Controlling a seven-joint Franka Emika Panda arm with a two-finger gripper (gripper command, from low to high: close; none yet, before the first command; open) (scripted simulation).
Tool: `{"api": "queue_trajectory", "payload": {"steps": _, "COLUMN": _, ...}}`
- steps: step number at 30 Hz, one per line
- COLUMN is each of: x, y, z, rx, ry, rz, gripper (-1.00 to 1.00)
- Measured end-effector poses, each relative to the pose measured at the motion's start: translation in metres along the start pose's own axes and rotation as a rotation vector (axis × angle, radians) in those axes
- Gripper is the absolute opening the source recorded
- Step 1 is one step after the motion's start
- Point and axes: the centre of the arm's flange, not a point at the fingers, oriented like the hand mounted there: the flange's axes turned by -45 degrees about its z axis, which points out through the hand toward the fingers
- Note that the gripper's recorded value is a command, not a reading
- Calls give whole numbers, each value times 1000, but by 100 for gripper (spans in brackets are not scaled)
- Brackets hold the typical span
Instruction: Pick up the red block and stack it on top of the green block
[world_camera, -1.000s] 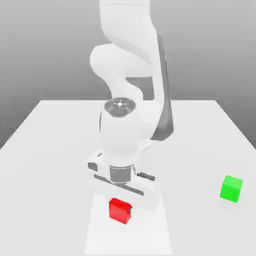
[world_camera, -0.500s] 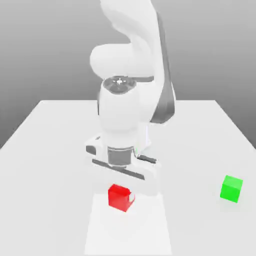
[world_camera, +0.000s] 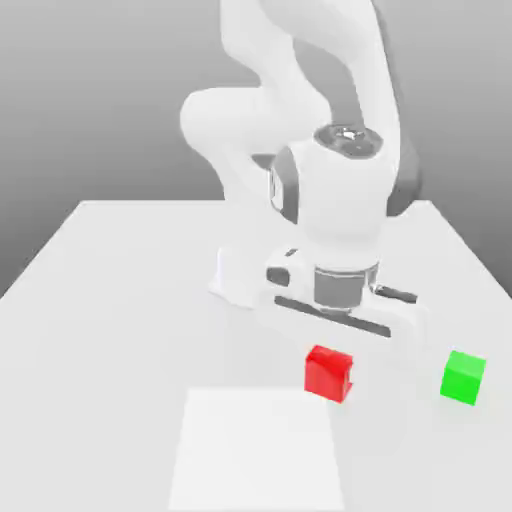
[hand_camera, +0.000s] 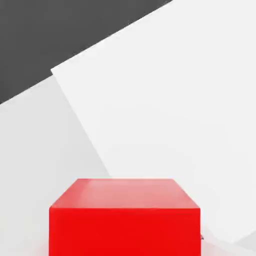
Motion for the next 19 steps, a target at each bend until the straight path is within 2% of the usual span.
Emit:
{"api": "queue_trajectory", "payload": {"steps": 3, "x": -45, "y": -40, "z": -5, "rx": 0, "ry": 0, "rz": -45, "gripper": -100}}
{"api": "queue_trajectory", "payload": {"steps": 8, "x": -71, "y": -64, "z": -13, "rx": 0, "ry": 2, "rz": 33, "gripper": -100}}
{"api": "queue_trajectory", "payload": {"steps": 11, "x": -124, "y": -91, "z": -10, "rx": -1, "ry": 3, "rz": -29, "gripper": -100}}
{"api": "queue_trajectory", "payload": {"steps": 15, "x": -111, "y": -88, "z": 31, "rx": -1, "ry": 3, "rz": 16, "gripper": -100}}
{"api": "queue_trajectory", "payload": {"steps": 16, "x": -110, "y": -88, "z": 41, "rx": -1, "ry": 3, "rz": 18, "gripper": 100}}
{"api": "queue_trajectory", "payload": {"steps": 19, "x": -110, "y": -88, "z": 41, "rx": -1, "ry": 3, "rz": 18, "gripper": 100}}
